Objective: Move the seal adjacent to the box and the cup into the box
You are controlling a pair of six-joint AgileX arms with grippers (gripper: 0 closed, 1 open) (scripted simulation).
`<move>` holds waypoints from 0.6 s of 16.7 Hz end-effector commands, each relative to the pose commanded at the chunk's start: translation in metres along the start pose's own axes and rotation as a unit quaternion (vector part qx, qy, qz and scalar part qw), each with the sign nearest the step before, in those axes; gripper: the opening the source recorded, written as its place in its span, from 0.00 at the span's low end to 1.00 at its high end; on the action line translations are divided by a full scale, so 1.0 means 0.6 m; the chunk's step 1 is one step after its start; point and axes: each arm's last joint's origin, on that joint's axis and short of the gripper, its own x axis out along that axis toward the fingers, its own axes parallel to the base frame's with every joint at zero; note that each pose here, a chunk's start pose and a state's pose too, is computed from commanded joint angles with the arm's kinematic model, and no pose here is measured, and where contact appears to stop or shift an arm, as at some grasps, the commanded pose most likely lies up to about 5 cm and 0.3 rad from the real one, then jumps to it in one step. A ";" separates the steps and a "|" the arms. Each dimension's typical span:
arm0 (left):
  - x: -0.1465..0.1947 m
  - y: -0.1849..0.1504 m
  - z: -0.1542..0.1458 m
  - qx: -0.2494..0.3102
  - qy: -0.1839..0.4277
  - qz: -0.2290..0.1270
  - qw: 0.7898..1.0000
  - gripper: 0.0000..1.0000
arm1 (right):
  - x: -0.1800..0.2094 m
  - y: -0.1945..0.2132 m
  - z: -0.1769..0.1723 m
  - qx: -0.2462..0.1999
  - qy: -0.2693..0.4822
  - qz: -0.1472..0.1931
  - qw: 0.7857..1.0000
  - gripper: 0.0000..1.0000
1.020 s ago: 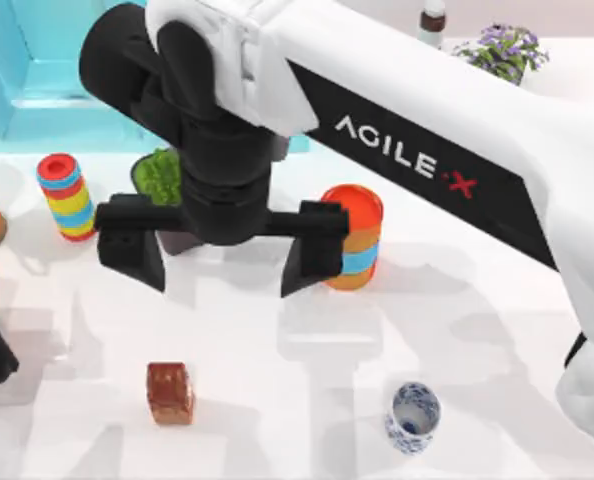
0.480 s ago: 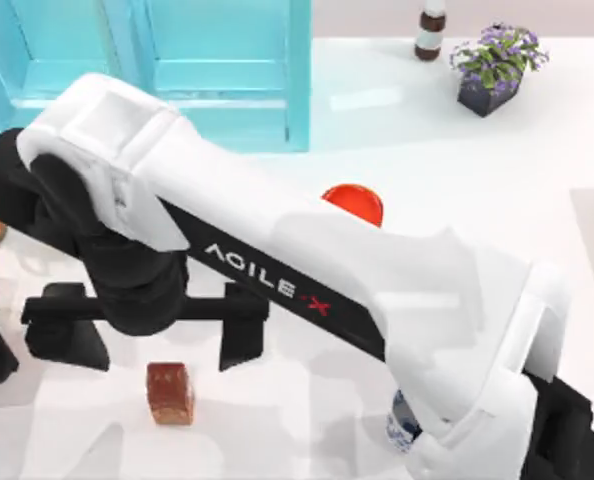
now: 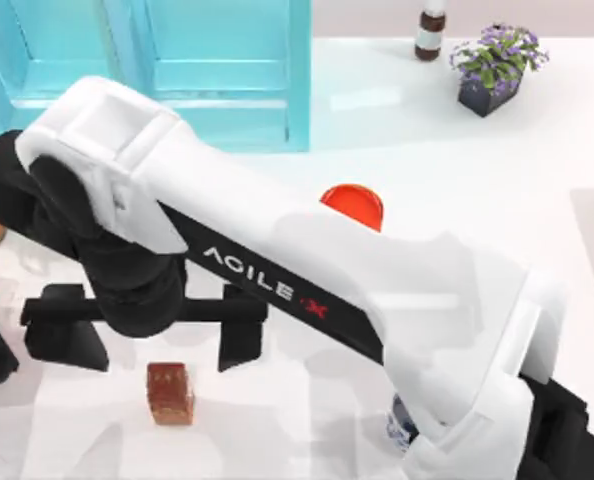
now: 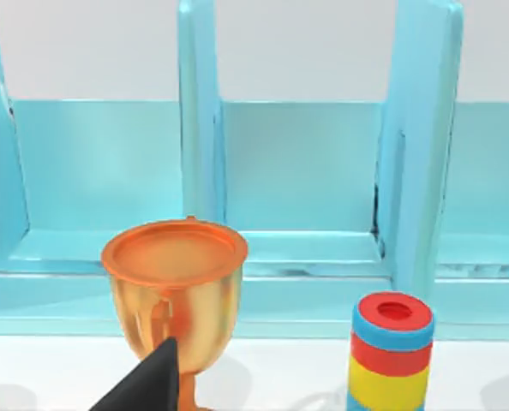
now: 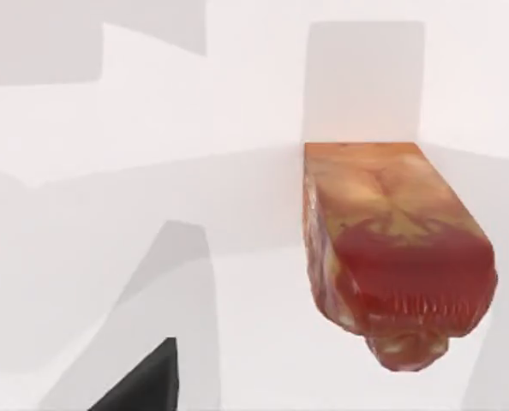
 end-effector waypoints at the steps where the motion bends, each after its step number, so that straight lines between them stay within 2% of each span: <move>1: 0.000 0.000 0.000 0.000 0.000 0.000 1.000 1.00 | 0.006 0.002 0.000 -0.001 0.000 -0.001 1.000 1.00; 10: 0.000 0.000 0.000 0.000 0.000 0.000 1.000 1.00 | 0.106 0.007 -0.001 -0.001 -0.001 0.002 1.000 1.00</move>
